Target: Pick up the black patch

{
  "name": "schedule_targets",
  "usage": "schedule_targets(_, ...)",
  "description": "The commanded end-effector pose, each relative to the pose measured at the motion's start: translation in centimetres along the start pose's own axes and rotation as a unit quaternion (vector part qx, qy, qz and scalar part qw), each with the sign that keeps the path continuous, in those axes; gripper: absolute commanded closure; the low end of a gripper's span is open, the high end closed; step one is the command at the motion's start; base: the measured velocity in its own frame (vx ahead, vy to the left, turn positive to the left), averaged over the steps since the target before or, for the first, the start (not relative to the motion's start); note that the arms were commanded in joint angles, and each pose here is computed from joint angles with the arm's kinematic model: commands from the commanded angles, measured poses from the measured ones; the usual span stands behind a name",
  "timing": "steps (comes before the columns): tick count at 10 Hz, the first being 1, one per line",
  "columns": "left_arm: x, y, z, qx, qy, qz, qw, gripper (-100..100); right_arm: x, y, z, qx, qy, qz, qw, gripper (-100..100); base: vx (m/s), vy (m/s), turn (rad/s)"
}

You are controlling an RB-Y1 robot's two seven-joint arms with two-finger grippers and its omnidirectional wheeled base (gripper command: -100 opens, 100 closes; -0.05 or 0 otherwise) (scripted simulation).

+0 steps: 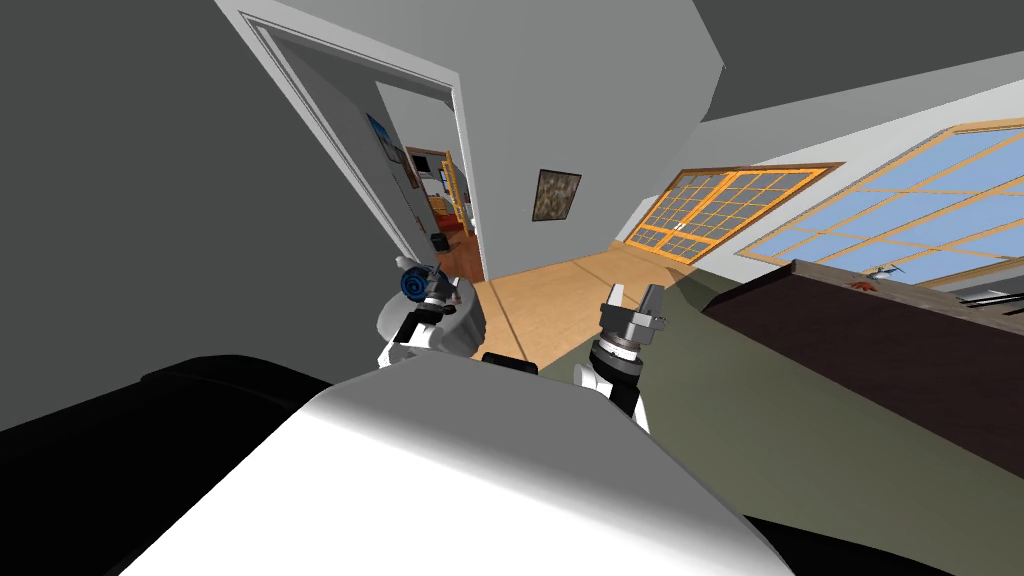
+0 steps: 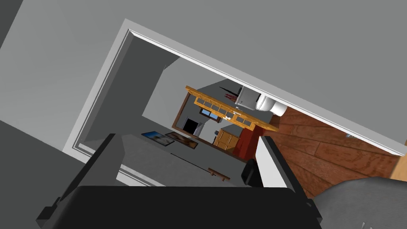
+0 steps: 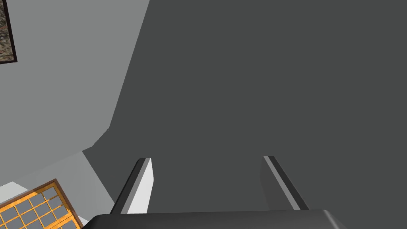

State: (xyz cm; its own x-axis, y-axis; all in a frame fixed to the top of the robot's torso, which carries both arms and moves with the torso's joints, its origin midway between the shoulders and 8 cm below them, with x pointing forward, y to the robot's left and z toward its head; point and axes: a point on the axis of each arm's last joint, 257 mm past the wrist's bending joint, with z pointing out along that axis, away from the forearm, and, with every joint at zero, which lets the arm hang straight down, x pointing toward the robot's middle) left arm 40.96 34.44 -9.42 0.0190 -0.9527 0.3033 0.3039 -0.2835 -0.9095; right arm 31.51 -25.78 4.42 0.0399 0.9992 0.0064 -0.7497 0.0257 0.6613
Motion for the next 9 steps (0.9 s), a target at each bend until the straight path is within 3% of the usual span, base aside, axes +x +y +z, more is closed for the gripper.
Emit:
schedule_targets(1,-0.8,1.0,0.4,-0.019,-0.009,-0.009,0.9997,-100,0.0,0.0,0.0,0.000,0.000,0.000,1.0000,0,0.043,-0.009,-0.042)
schedule_targets(4,-3.7,2.9,0.4,-0.062,-0.037,-0.043,0.9965,-100,0.0,0.0,0.0,0.000,0.000,0.000,1.0000,0,0.046,-0.017,-0.074)
schedule_targets(5,-3.8,3.5,0.3,-0.072,-0.041,-0.043,0.9956,-100,0.0,0.0,0.0,0.000,0.000,0.000,1.0000,0,0.037,-0.017,-0.044)
schedule_targets(8,-6.8,5.2,-0.1,-0.111,-0.072,-0.078,0.9881,-100,0.0,0.0,0.0,0.000,0.000,0.000,1.0000,0,0.044,-0.013,-0.082)
schedule_targets(9,-6.9,5.9,-0.3,-0.124,-0.076,-0.078,0.9862,-100,0.0,0.0,0.0,0.000,0.000,0.000,1.0000,0,0.038,-0.014,-0.055)
